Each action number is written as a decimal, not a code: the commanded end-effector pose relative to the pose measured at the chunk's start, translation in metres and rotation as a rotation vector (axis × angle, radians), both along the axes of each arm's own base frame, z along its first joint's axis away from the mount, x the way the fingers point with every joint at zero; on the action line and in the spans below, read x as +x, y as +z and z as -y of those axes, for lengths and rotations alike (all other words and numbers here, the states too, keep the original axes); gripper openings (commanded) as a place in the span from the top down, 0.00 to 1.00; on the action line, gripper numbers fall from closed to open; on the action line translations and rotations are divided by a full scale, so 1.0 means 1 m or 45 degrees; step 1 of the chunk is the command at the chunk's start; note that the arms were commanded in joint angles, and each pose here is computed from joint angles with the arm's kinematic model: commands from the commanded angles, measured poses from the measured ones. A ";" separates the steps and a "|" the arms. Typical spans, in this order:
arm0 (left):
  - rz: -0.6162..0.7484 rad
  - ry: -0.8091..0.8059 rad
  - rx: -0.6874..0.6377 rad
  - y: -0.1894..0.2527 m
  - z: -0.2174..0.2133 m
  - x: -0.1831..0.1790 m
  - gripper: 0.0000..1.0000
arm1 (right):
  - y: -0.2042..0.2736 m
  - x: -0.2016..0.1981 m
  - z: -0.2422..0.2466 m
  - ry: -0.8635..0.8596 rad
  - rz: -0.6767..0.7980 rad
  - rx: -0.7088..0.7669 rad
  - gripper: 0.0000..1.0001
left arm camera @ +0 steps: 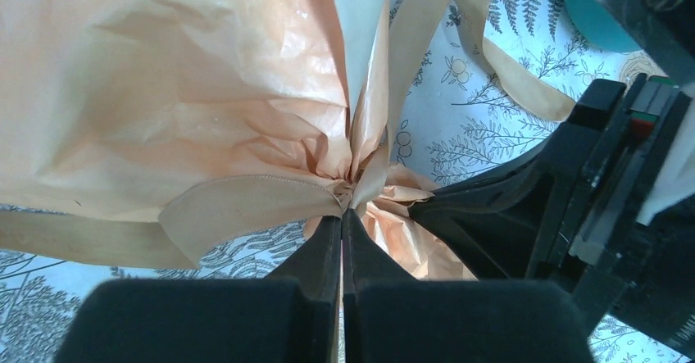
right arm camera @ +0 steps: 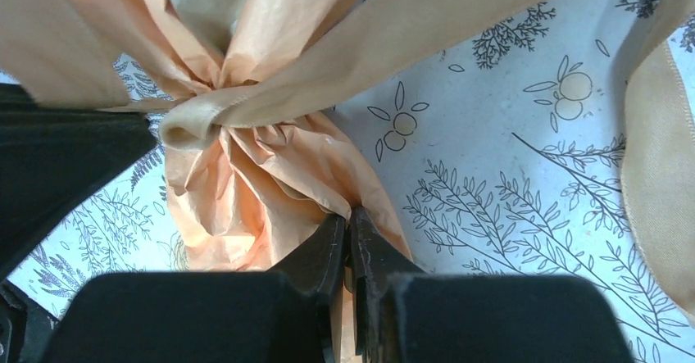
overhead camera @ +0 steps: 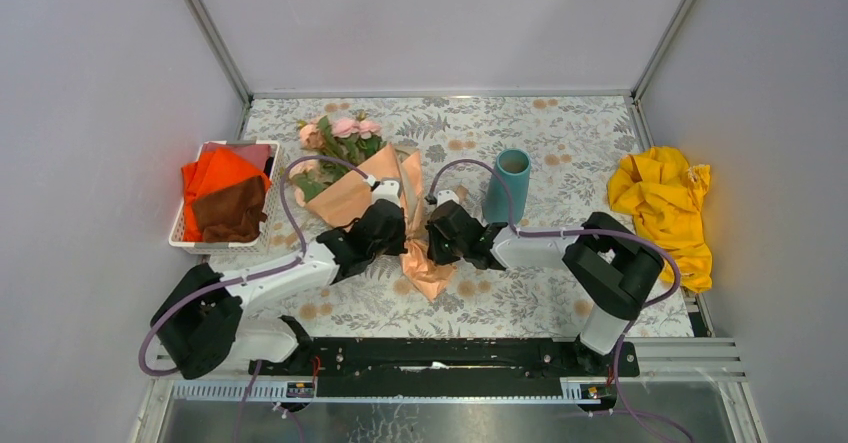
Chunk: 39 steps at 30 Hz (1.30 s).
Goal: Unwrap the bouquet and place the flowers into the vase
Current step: Untie the ribbon from the wrapping paper.
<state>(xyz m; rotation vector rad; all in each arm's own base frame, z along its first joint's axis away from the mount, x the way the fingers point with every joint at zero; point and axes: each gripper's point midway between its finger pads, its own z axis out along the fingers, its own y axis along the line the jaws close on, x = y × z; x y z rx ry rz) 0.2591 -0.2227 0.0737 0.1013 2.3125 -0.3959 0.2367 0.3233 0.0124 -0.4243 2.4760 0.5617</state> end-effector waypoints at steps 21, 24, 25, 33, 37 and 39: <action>0.299 0.313 -0.080 0.115 -0.071 0.017 1.00 | -0.058 -0.016 0.058 -0.062 -0.138 -0.393 0.91; 0.351 0.407 -0.097 0.145 -0.089 0.019 1.00 | -0.061 -0.016 0.058 -0.066 -0.150 -0.398 0.91; 0.371 0.433 -0.113 0.154 -0.093 0.018 1.00 | -0.062 -0.017 0.057 -0.067 -0.158 -0.397 0.91; 0.508 0.544 -0.207 0.210 -0.121 0.007 1.00 | -0.068 -0.020 0.057 -0.065 -0.183 -0.398 0.91; 0.586 0.569 -0.232 0.245 -0.132 0.000 0.99 | -0.070 -0.021 0.056 -0.061 -0.192 -0.401 0.91; 0.611 0.579 -0.223 0.254 -0.136 0.000 0.98 | -0.070 -0.021 0.054 -0.060 -0.197 -0.391 0.91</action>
